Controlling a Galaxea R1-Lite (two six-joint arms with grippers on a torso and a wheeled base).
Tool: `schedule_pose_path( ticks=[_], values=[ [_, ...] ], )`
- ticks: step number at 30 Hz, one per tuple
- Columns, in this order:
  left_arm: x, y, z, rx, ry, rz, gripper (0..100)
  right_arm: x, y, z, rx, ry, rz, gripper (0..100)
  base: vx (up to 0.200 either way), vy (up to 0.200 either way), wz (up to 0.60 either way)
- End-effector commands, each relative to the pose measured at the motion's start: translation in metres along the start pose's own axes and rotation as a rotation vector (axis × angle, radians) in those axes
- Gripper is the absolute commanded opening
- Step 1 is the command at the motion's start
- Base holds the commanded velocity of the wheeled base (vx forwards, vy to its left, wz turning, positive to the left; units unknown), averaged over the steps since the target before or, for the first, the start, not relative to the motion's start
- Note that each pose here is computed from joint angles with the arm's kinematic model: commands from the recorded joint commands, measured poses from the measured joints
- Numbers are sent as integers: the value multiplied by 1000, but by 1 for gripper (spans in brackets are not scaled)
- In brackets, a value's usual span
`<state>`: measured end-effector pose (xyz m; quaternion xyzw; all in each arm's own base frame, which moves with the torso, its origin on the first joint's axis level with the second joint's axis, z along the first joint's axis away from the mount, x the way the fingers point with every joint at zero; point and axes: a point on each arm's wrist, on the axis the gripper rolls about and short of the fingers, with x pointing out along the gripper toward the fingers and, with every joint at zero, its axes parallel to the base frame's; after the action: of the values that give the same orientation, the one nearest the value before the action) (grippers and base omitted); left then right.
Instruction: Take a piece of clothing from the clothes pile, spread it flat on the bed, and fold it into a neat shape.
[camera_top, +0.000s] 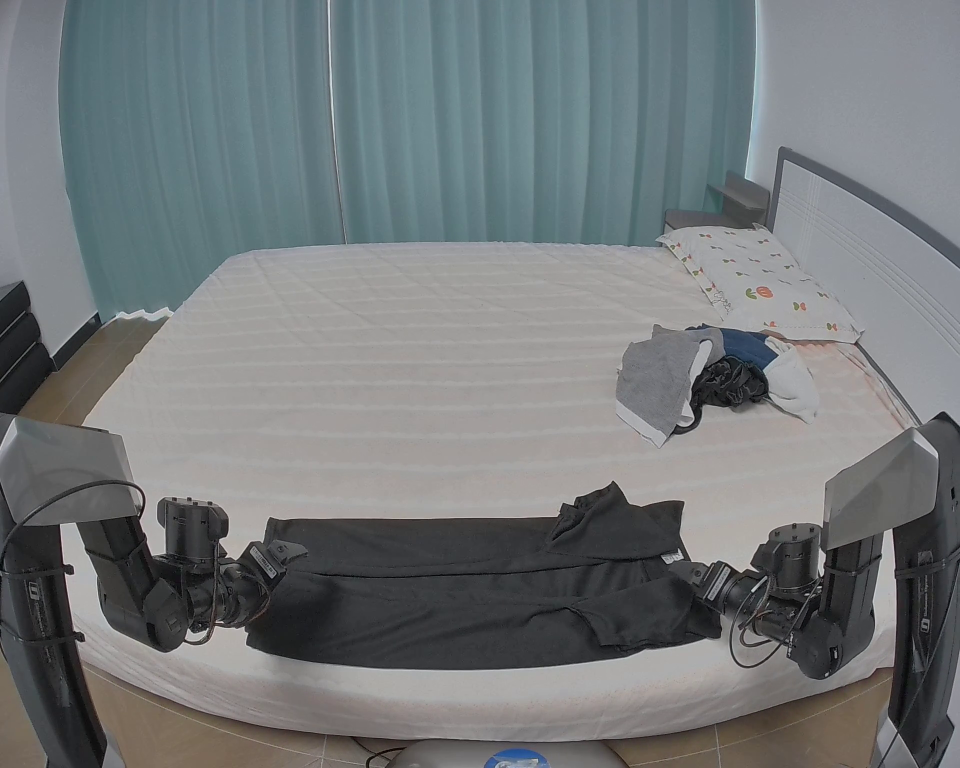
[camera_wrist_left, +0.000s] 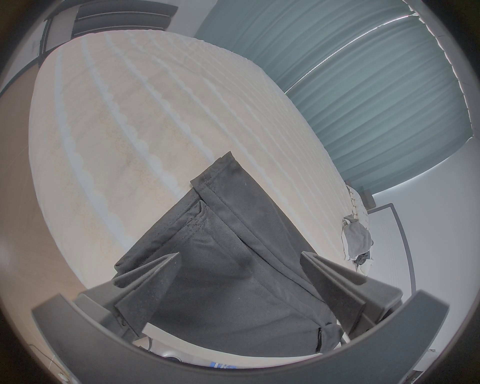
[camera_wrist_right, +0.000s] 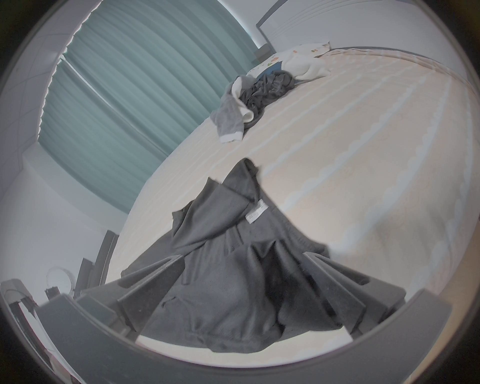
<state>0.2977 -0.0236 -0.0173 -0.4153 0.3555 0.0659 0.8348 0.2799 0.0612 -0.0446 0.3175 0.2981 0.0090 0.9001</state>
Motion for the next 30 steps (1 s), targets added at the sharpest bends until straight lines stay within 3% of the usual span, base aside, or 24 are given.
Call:
schedule_pose_path(
  ticks=[1, 6, 14, 21, 30],
  values=[
    [1, -3, 2, 4, -28, 4, 100, -4, -5, 16, 42, -47, 9, 100, 0, 0, 0],
    [3, -6, 7, -5, -70, 9, 100, -8, -9, 25, 132, -36, 49, 100, 0, 0, 0],
    [6, -5, 6, 7, -57, 11, 100, -2, -15, 18, 138, -1, 35, 100, 75, 0, 0],
    [24, 6, 2, 158, -44, 52, 100, 2, -20, 11, 135, 26, 16, 100, 0, 0, 0],
    [21, 16, -6, 215, -39, 56, 100, 3, -21, 7, 132, 39, 10, 100, 0, 0, 0]
  ],
)
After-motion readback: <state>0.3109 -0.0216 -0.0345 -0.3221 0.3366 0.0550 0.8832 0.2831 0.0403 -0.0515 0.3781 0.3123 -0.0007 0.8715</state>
